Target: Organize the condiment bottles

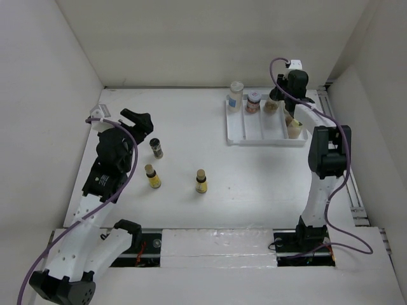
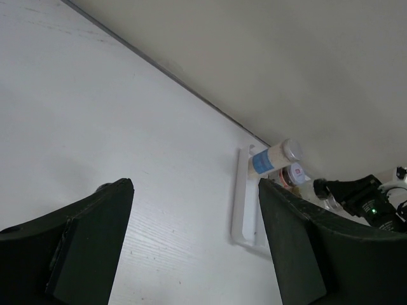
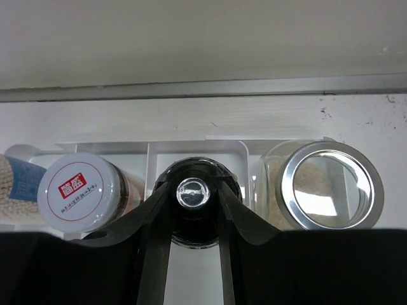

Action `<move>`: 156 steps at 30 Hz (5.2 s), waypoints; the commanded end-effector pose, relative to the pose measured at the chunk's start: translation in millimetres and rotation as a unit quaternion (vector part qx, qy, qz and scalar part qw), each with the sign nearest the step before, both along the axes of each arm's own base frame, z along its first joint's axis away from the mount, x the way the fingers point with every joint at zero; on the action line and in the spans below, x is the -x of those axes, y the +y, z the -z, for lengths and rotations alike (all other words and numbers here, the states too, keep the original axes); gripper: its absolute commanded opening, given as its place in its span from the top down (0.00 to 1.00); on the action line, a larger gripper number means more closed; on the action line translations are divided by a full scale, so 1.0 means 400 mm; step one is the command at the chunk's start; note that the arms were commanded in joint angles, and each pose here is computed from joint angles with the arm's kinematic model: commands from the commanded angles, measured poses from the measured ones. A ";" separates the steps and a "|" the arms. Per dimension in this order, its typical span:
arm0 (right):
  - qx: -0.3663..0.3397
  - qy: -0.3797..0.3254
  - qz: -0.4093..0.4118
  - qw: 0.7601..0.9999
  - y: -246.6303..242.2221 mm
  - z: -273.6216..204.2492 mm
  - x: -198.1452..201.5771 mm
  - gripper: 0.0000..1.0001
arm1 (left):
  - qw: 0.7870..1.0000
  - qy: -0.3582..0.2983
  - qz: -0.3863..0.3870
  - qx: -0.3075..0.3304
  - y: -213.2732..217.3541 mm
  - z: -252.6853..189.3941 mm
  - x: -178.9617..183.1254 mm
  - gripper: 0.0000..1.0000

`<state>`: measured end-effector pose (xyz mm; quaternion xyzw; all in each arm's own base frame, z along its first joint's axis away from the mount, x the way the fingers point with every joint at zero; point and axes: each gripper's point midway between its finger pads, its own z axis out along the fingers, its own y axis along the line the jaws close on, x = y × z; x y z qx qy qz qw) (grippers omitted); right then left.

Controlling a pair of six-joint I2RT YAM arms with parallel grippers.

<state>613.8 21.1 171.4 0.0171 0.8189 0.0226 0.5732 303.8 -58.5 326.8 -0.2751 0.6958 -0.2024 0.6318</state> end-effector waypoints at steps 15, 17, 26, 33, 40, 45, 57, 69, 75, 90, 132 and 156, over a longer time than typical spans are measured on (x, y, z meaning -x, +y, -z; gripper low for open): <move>-0.022 -0.133 -0.171 0.976 0.249 -0.362 0.119 0.31 | 0.999 -0.045 0.028 0.003 -0.020 -0.071 0.003 0.25; -0.024 -0.153 -0.245 0.957 0.346 -0.410 0.179 0.47 | 0.998 -0.045 0.032 0.008 -0.025 -0.072 0.004 0.25; -0.055 -0.150 -0.482 0.862 0.845 -0.415 0.446 0.63 | 0.995 -0.096 0.003 0.032 0.021 -0.157 0.070 0.25; -0.054 -0.077 -0.566 0.819 1.115 -0.264 0.588 0.28 | 0.982 -0.174 -0.045 0.059 0.108 -0.284 0.202 0.25; -0.002 -0.016 -0.574 0.819 1.239 -0.095 0.598 0.13 | 0.980 -0.187 -0.040 0.060 0.111 -0.271 0.225 0.24; 0.004 0.001 -0.578 0.816 1.274 -0.039 0.603 0.10 | 0.985 -0.167 -0.023 0.042 0.088 -0.244 0.197 0.23; 0.010 0.016 -0.562 0.827 1.347 0.072 0.574 0.12 | 0.986 -0.166 -0.005 0.031 0.065 -0.213 0.176 0.21; -0.091 -0.164 -0.525 0.830 1.236 -0.399 0.610 0.66 | 0.986 -0.163 -0.005 0.024 0.060 -0.183 0.156 0.21; -0.083 -0.219 -0.408 0.882 0.918 -0.520 0.512 0.66 | 0.989 -0.148 0.025 0.014 0.024 -0.154 0.128 0.20; -0.107 -0.079 -0.077 0.988 0.152 -0.172 0.321 0.69 | 0.991 -0.115 0.070 -0.017 -0.030 -0.102 0.074 0.20; -0.003 0.122 0.050 0.991 0.031 0.114 0.240 0.43 | 0.989 -0.137 0.060 -0.019 -0.018 -0.136 0.096 0.20; -0.084 -0.138 -0.284 0.945 0.587 -0.330 0.577 0.55 | 0.988 -0.138 0.064 -0.019 -0.020 -0.132 0.101 0.20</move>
